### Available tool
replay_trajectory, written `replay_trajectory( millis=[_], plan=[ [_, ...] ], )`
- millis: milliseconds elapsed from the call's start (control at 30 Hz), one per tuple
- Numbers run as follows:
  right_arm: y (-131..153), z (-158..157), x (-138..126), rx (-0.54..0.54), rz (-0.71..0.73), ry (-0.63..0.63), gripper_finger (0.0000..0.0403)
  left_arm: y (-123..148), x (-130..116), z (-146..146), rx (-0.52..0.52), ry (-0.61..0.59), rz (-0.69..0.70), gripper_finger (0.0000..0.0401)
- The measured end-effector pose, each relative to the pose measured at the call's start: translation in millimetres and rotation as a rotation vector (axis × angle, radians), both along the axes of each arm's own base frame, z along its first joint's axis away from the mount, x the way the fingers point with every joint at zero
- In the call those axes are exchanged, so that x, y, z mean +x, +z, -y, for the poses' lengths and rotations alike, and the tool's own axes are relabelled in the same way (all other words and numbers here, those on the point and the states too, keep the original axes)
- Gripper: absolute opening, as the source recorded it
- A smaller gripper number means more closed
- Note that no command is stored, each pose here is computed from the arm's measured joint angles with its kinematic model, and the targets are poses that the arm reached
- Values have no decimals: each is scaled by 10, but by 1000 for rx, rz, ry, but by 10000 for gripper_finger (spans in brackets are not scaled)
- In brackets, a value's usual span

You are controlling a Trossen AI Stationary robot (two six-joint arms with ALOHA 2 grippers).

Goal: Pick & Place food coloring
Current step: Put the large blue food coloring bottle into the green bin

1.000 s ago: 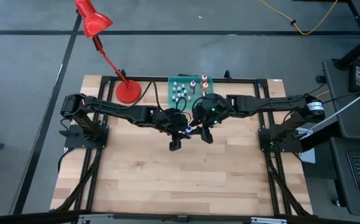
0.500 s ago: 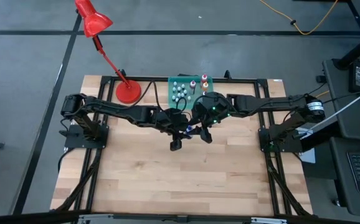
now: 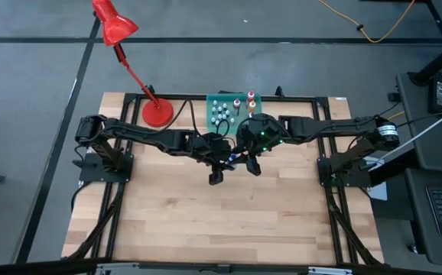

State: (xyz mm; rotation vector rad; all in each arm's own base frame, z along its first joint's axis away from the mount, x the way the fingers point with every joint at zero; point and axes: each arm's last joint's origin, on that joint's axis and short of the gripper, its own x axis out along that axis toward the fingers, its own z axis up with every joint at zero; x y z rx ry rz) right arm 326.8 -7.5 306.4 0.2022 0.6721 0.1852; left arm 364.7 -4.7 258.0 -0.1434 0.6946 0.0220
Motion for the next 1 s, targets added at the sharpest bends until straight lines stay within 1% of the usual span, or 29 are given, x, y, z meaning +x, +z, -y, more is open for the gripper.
replay_trajectory(
  millis=[100, 233, 300, 367, 467, 533, 667, 767, 900, 1000],
  plan=[
    [1, 0, -1, -4, 1, 2, 127, 0, 0, 0, -1, 0, 0, 100],
    [0, 1, -1, -6, 0, 1, 128, 0, 0, 1, -7, 3, 0, 101],
    [0, 3, -1, -10, 0, -4, 136, 1, 0, 3, -12, -3, 0, 108],
    [-1, 4, -1, -12, -1, -7, 138, 0, 0, 4, -20, -3, 0, 121],
    [-4, 6, -4, -11, -4, -8, 130, 13, -15, 8, -39, -10, -4, 146],
    [-21, 9, -11, -9, -18, -7, 125, 83, -53, 12, -51, -24, 12, 167],
    [-40, 36, -20, -34, -34, -11, 127, 294, -217, 16, -74, -24, 31, 207],
    [-55, 90, -33, -52, -46, -15, 131, 456, -415, 15, -91, -4, 10, 230],
    [-56, 269, -48, -66, -43, -48, 129, 631, -650, 10, -88, 36, -3, 245],
    [7, 503, -72, -85, -29, -113, 129, 721, -773, 35, -69, 65, 3, 245]
  ],
)
